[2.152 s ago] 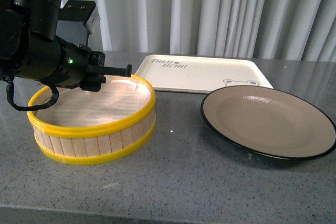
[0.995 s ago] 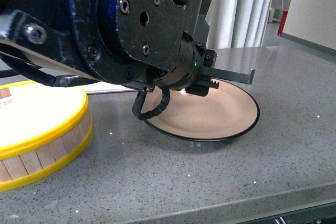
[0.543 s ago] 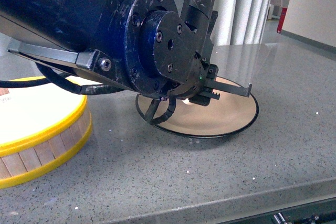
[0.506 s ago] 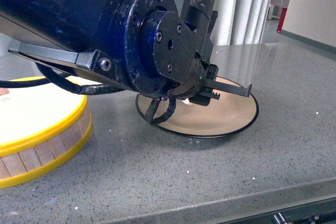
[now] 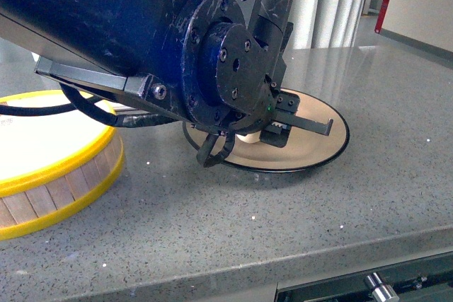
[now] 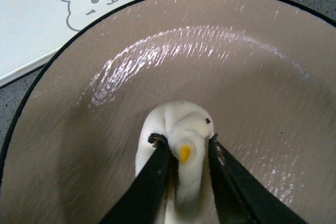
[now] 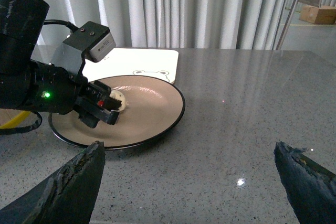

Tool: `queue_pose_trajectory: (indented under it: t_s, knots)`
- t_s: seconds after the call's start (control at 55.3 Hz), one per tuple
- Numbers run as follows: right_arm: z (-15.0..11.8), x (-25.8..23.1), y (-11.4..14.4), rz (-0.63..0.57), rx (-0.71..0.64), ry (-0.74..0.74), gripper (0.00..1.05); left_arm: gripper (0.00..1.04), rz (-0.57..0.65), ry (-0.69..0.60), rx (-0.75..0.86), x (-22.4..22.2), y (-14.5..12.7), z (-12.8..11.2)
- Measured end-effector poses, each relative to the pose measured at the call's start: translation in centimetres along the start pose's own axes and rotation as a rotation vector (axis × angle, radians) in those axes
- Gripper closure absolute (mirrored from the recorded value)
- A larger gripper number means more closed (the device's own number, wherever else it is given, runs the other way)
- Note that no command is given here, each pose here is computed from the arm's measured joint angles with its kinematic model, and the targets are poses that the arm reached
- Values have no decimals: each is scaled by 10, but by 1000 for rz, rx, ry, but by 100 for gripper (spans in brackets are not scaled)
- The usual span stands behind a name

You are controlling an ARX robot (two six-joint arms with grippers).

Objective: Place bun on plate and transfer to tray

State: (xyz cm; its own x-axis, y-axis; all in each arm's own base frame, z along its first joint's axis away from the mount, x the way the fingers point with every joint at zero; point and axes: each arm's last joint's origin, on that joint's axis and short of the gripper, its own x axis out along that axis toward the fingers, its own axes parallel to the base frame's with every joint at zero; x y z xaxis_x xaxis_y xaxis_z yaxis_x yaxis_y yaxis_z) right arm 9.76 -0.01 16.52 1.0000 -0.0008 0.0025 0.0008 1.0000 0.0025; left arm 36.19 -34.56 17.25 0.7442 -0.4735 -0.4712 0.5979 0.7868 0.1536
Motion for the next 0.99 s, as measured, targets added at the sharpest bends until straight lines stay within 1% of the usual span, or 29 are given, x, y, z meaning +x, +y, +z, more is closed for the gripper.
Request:
queue_pose_trajectory:
  t_s: [0.072,0.109,0.199,0.235,0.398,0.416,0.452,0.832,0.995]
  knots:
    - [0,0,0,0,0,0,8,60,-1,3,-2,0,0,0]
    - [0,0,0,0,0,0,8,56,-1,4,-4,0,0,0]
    - [0,0,0,0,0,0,8,42,-18,3,-23,0,-1,1]
    - [0,0,0,0,0,0,8,39,-21,4,-29,0,-1,1]
    - [0,0,0,0,0,0,8,5,-61,13,-80,-2,-2,3]
    - [0,0,0,0,0,0,8,5,-68,16,-81,-3,-2,4]
    - [0,0,0,0,0,0,8,7,-75,15,-85,-4,-2,5]
    - [0,0,0,0,0,0,8,7,-70,-24,-123,-10,-1,15]
    - [0,0,0,0,0,0,8,7,-71,-48,-148,-17,2,24]
